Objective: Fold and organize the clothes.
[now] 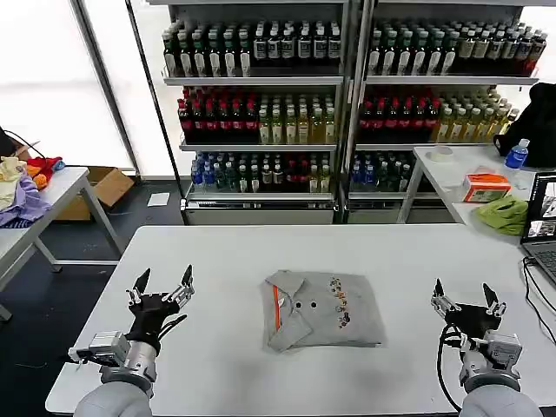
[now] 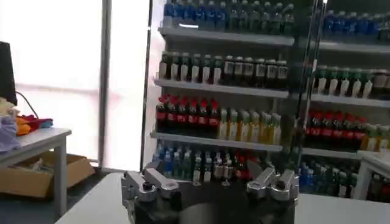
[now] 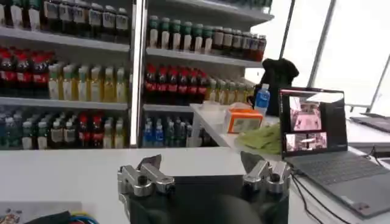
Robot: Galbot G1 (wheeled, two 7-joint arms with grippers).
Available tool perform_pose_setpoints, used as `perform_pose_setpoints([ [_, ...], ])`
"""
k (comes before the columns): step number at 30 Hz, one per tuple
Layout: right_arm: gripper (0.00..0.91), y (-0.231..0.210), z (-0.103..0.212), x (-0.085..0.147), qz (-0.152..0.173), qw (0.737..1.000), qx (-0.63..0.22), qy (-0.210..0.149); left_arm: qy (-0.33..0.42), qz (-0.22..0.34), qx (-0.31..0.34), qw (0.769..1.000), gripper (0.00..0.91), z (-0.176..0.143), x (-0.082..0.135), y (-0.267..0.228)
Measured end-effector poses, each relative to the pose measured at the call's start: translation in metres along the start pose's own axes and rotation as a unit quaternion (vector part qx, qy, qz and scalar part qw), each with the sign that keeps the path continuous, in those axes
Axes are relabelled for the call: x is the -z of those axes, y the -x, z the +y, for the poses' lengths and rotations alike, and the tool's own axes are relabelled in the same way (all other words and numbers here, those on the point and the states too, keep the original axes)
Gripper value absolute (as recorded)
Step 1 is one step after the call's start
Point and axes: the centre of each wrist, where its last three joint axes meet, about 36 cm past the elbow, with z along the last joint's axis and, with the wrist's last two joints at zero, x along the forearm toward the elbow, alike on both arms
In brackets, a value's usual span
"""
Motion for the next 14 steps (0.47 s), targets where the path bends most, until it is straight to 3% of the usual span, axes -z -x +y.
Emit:
perform_pose_setpoints([
  [14,0.907,0.0011,0.0012,0.0016,-0.013,1.0,0.0,-0.003,-0.011,0.001,-0.007,1.0,0.907,-0.0012,-0.0019,0.0011],
])
